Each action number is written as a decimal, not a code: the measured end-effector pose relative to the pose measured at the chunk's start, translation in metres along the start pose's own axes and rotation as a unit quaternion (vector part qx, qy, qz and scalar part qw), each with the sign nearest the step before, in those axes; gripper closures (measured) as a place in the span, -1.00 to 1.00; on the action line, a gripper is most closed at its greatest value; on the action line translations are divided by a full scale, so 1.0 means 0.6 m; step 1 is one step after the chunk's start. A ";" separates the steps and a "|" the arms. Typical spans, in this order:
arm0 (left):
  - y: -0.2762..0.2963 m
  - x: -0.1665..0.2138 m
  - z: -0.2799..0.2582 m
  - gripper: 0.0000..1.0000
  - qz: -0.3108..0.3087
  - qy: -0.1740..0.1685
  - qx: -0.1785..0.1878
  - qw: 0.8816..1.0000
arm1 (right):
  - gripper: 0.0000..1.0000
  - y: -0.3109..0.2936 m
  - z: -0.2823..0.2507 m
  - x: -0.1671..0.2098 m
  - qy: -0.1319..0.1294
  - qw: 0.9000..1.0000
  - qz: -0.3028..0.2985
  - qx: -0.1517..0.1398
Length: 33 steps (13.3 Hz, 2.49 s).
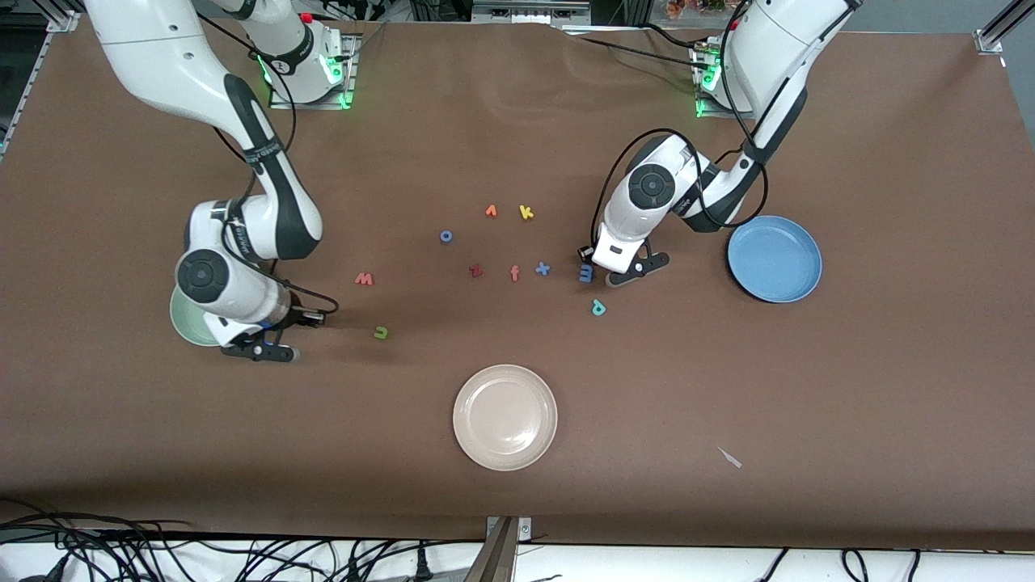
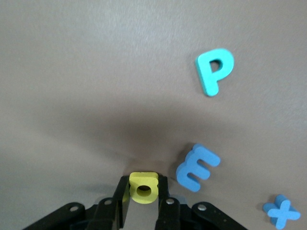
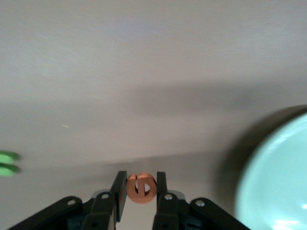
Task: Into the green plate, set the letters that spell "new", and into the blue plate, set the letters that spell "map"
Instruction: 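Drop the orange 6 in the green plate while the left drops yellow, then grasp the green C with the right gripper while the left reaches cyan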
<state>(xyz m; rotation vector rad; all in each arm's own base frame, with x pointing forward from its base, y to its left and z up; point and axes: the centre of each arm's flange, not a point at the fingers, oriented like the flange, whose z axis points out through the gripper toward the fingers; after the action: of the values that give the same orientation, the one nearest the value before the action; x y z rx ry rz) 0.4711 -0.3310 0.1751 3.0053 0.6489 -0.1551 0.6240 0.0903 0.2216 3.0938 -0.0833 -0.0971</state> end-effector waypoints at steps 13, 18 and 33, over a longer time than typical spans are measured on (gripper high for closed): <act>-0.233 0.300 -0.175 0.44 0.058 -0.053 0.110 0.991 | -0.51 0.215 0.021 -0.073 0.023 0.996 -0.083 -0.025; -0.414 0.345 -0.141 0.44 0.154 -0.153 0.105 0.970 | -1.00 0.044 -0.039 -0.046 0.042 0.999 0.007 0.012; -0.375 0.342 -0.198 -1.00 0.123 -0.138 0.044 0.982 | -1.00 -0.223 0.052 -0.030 0.033 0.982 0.178 0.053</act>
<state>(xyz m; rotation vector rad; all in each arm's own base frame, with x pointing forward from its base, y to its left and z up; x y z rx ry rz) 0.5738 -0.0329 0.2607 3.0285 0.2499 -0.5865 0.6111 0.2235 0.1851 3.1215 -0.6537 0.0250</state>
